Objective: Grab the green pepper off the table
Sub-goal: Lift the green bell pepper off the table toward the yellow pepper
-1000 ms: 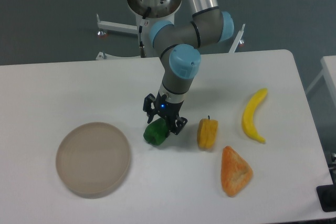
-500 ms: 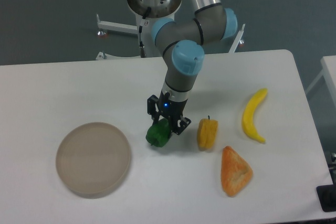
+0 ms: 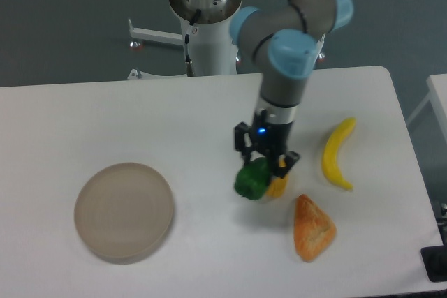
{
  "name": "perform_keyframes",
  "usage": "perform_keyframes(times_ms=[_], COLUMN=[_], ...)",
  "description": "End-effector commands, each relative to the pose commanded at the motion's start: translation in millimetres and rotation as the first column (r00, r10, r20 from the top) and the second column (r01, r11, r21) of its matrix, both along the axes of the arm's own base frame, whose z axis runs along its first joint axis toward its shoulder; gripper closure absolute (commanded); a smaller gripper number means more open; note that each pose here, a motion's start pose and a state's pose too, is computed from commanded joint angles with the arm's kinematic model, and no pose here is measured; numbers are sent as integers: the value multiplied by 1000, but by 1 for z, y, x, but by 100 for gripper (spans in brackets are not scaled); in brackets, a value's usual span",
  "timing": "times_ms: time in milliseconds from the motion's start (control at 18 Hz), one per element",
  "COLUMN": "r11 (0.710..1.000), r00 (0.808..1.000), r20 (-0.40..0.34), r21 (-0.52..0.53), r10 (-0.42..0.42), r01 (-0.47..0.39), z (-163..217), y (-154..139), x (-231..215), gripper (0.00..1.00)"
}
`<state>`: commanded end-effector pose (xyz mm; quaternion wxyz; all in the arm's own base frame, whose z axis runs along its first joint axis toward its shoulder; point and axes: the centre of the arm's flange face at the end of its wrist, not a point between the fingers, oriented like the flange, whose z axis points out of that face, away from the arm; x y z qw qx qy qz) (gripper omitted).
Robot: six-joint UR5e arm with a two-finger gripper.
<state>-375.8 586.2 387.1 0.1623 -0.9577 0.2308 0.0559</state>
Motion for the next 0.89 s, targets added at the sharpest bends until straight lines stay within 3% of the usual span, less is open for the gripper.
perform_keyframes(times_ms=[333, 889], r11=[997, 997], r00=[996, 996], r20=[-64, -62], r21=[-46, -48], r10=[-59, -62], r01=[56, 59], z=[-3, -8], y=[-2, -2], x=[-23, -21], gripper=[71, 71])
